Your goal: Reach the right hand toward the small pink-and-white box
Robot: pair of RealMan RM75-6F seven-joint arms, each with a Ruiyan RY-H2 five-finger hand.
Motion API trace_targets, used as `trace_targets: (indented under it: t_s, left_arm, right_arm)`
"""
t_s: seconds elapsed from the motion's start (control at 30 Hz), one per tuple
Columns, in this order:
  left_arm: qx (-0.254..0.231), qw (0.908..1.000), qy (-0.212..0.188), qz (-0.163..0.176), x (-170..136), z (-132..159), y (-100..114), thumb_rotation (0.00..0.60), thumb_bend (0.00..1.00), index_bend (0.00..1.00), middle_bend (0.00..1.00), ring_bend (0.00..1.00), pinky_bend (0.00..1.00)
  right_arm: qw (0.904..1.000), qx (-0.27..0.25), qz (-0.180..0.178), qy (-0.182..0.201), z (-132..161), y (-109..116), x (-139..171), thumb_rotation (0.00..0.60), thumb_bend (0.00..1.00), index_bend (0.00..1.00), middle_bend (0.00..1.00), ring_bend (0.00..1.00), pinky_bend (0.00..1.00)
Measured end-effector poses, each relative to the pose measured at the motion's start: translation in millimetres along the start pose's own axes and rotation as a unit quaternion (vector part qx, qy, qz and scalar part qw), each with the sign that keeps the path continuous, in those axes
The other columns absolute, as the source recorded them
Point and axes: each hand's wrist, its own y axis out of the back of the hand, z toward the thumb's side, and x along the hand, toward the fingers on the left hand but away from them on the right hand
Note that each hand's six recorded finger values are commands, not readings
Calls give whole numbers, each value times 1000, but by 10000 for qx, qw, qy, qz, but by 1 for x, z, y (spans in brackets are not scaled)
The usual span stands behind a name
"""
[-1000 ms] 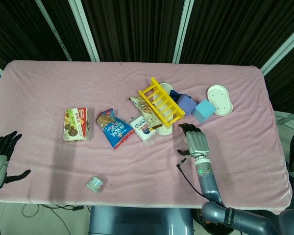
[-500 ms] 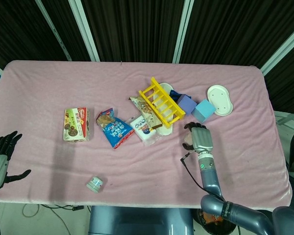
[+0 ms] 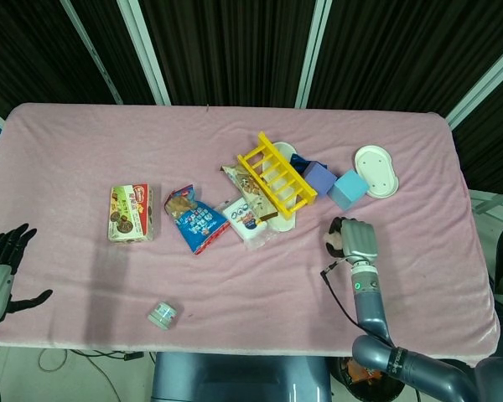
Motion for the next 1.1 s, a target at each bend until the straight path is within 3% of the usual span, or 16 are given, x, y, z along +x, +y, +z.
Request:
trace_targets:
  t_s: [0.23, 0.53, 0.73, 0.87, 1.1]
  left_arm:
    - [-18, 10000, -55, 33, -1, 1, 2, 600, 0, 0, 0, 0, 0]
    - [-33, 9999, -114, 93, -3, 3, 4, 600, 0, 0, 0, 0, 0]
    - [58, 9998, -177, 90, -5, 4, 3, 600, 0, 0, 0, 0, 0]
    - [126, 9997, -194, 99, -5, 5, 1, 600, 0, 0, 0, 0, 0]
    - [145, 9997, -166, 124, -8, 5, 2, 600, 0, 0, 0, 0, 0]
  right_arm:
    - [10000, -80, -22, 45, -7, 6, 10, 600, 451, 721, 653, 635, 668]
    - [9948, -739, -365, 600, 16, 42, 36, 600, 451, 721, 652, 635, 668]
    - [9832, -1327, -572, 1115, 25, 78, 79, 600, 452, 721, 649, 635, 668]
    - [9757, -1562, -670, 1381, 13, 100, 117, 600, 452, 720, 646, 634, 668]
    - [9667, -1842, -768, 1601, -16, 116, 159, 600, 452, 720, 646, 634, 668]
